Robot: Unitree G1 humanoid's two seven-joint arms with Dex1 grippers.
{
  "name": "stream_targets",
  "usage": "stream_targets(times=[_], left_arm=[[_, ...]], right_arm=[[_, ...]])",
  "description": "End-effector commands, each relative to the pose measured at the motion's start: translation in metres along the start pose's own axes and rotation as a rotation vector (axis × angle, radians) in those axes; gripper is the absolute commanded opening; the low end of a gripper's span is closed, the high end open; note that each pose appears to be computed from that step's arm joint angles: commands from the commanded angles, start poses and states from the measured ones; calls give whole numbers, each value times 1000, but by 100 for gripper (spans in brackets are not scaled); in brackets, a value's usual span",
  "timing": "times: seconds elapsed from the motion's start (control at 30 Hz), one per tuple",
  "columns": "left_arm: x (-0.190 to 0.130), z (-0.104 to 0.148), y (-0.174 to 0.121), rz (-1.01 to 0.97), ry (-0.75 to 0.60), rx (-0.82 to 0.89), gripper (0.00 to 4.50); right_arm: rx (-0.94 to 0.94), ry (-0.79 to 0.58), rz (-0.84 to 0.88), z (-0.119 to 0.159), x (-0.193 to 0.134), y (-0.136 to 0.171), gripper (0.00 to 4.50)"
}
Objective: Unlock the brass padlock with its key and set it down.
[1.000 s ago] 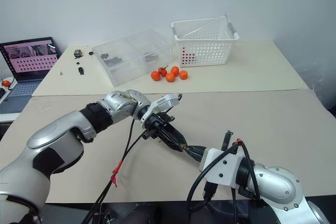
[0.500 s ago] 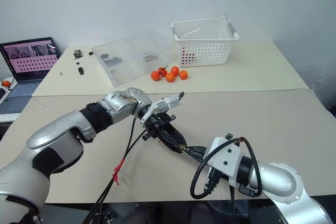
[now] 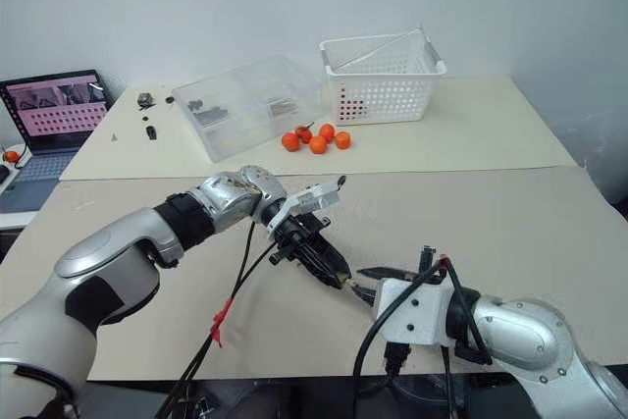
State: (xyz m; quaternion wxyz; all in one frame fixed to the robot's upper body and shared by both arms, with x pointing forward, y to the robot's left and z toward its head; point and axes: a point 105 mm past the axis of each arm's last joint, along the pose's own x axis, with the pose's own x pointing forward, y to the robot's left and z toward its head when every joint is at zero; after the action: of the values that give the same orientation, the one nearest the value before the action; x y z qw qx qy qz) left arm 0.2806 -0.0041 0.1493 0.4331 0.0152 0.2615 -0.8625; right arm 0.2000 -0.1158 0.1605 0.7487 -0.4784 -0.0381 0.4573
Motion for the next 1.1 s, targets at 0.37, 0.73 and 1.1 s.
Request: stream_targets(times=[0.37, 0.73, 1.1], left_arm=[[-8, 27, -12, -36, -128, -35, 83], [-9, 24, -14, -51, -149, -77, 83], [-1, 24, -18, -84, -117, -65, 83]], right_arm=[[-190, -47, -119, 3, -7, -5, 338], [-126, -112, -160, 13, -7, -8, 338], [-93, -184, -140, 27, -7, -12, 338]])
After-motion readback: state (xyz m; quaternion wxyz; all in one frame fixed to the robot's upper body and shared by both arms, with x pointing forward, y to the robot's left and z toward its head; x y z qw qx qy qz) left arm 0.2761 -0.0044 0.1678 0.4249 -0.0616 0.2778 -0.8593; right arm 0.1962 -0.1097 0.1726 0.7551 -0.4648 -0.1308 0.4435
